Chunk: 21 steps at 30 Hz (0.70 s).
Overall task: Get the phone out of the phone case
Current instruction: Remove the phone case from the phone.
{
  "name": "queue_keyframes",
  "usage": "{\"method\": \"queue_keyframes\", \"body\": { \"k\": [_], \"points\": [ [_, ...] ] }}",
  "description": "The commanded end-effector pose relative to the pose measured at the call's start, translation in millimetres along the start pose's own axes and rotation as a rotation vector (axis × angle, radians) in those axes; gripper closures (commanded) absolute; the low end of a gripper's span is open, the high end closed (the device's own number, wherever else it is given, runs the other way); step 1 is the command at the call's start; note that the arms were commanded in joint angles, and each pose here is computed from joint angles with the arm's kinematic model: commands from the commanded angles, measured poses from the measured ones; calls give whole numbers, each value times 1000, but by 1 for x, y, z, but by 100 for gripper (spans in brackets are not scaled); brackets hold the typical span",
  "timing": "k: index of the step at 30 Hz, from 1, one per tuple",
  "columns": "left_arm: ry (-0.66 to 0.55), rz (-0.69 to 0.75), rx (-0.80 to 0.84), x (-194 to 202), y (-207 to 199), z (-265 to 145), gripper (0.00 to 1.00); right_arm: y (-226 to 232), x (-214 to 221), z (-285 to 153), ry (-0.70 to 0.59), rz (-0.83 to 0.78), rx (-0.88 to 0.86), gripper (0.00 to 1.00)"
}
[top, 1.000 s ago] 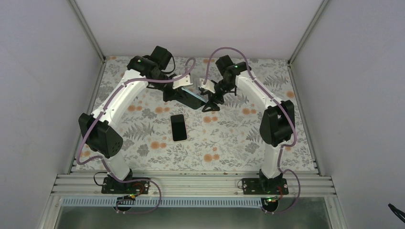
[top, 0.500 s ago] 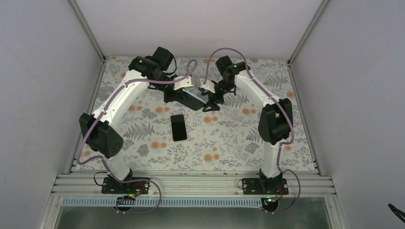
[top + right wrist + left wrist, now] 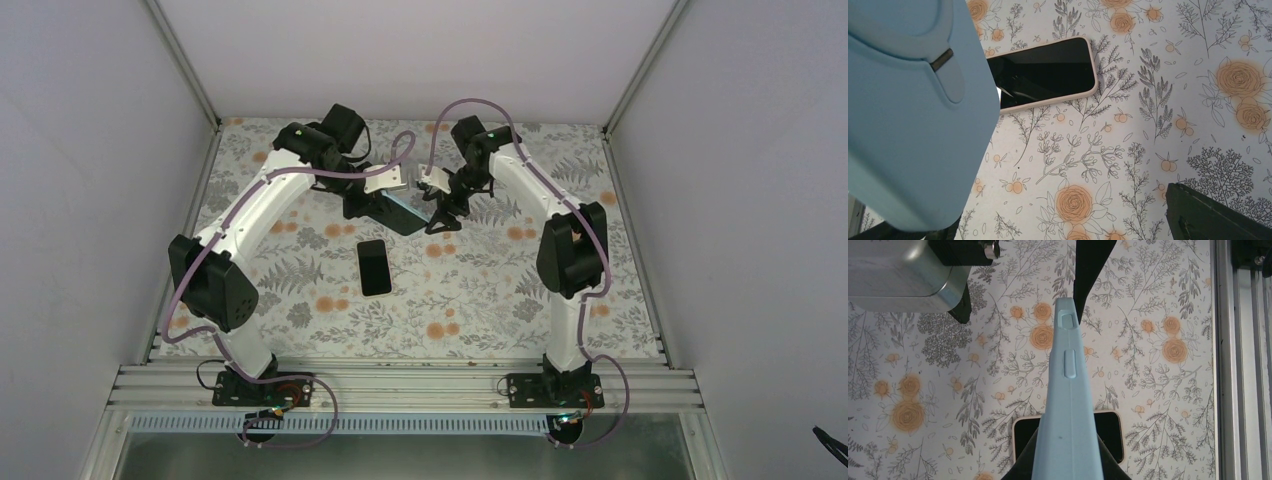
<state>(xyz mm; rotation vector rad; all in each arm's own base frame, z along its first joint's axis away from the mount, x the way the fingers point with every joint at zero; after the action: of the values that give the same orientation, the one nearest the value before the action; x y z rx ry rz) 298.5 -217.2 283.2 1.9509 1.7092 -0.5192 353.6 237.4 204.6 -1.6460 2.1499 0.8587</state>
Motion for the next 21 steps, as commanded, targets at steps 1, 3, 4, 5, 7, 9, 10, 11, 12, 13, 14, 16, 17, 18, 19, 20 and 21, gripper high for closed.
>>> {"method": "queue_keyframes", "body": {
  "k": [1,3,4,5,7,9,10,11,12,13,14,16,17,18,19,20,21],
  "points": [
    [-69,41,17,-18,-15,-16,98,-13,-5,-5,-6,-16,61,0],
    [-81,45,33,-20,-18,-18,98,-19,-5,-4,3,-12,90,0],
    [-83,43,42,-21,-20,-18,98,-24,-6,-4,6,-13,110,0],
    [-85,45,49,-22,-22,-19,98,-30,-7,-5,10,-8,138,0],
    [-87,49,61,-26,-26,-20,98,-39,-7,-5,15,0,156,0],
    [-94,60,68,-34,-31,-22,98,-48,-11,-8,12,6,166,0],
    [-100,72,73,-40,-35,-22,98,-53,-14,-10,8,13,179,0],
    [-108,83,75,-44,-38,-23,98,-57,-16,-10,9,18,194,0],
    [-111,92,78,-47,-41,-24,98,-62,-18,-12,7,18,212,0],
    [-113,98,78,-49,-44,-25,98,-66,-19,-13,8,20,228,0],
    [-109,101,76,-49,-45,-25,98,-70,-20,-16,7,17,247,0],
    [-94,100,70,-47,-47,-25,98,-78,-18,-21,7,21,275,0],
    [-86,99,70,-45,-48,-25,98,-82,-18,-26,2,27,297,0],
    [-82,101,69,-44,-49,-25,98,-87,-17,-29,-4,34,318,0],
    [-81,101,71,-43,-50,-25,98,-93,-15,-33,-4,47,343,0],
    [-79,102,72,-42,-51,-24,98,-96,-13,-36,-2,53,357,0],
    [-76,101,65,-41,-50,-24,98,-97,-11,-39,-5,58,357,0]
  ]
}}
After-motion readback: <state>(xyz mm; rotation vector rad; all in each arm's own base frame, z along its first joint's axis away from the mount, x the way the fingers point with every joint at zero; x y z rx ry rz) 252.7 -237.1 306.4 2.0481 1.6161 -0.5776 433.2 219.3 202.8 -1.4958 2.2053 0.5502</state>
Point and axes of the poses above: each gripper's point midway between its finger pads, its own z axis out along the fingers, its own y axis along the line the jaws close on, x = y × z, the point moved 6 cm from there along -z, back along the fingers, and after that the axes turned 15 degrees about z, right-handed, at the moved point
